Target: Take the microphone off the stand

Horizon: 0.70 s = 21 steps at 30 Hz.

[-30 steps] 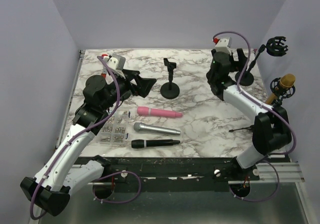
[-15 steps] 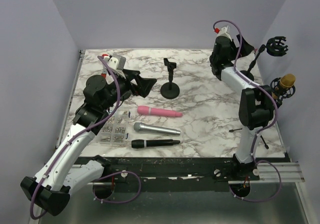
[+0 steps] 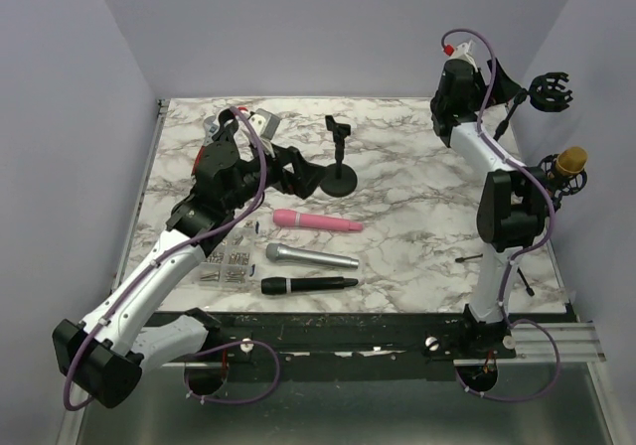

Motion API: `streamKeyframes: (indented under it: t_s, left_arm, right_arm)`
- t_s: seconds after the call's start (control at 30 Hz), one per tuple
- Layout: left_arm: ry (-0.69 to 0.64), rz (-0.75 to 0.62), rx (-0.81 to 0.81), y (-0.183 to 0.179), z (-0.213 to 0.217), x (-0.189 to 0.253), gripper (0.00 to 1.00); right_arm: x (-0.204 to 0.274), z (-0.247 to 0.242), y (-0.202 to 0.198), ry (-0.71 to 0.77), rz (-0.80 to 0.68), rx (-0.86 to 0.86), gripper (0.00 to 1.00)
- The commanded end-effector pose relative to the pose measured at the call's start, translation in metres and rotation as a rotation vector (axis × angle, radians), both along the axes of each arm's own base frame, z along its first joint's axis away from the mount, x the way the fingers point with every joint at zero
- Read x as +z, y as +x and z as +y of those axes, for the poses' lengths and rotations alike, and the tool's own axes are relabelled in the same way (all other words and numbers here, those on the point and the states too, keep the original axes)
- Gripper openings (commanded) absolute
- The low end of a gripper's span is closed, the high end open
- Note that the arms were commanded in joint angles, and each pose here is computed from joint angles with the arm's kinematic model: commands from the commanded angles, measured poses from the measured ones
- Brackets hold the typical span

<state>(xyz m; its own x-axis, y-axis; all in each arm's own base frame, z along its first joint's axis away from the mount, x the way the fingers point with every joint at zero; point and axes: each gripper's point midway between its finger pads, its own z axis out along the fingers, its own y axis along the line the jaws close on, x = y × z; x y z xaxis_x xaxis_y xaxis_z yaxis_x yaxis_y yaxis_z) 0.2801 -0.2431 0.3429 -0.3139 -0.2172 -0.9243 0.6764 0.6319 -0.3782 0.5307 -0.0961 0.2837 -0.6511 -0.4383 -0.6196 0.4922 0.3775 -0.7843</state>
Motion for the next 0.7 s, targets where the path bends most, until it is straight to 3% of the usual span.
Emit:
streamKeyframes:
  t_s: [0.0, 0.13, 0.3, 0.67]
  left_arm:
    - [0.018, -0.043, -0.085, -0.006, -0.019, 0.004, 0.99]
    - [0.030, -0.060, -0.119, -0.006, -0.030, -0.005, 0.99]
    - [0.008, 0.011, -0.181, -0.007, -0.045, -0.012, 0.99]
    - [0.013, 0.024, -0.213, -0.013, -0.048, -0.008, 0.99]
  right_arm:
    - [-0.018, -0.010, 0.010, 0.050, 0.033, 0.037, 1.00]
    - [-0.024, -0.028, 0.010, 0.086, 0.039, 0.044, 1.00]
    - [-0.017, -0.034, 0.011, 0.115, 0.002, 0.062, 1.00]
    - [-0.016, -0.045, 0.026, 0.102, 0.004, 0.065, 1.00]
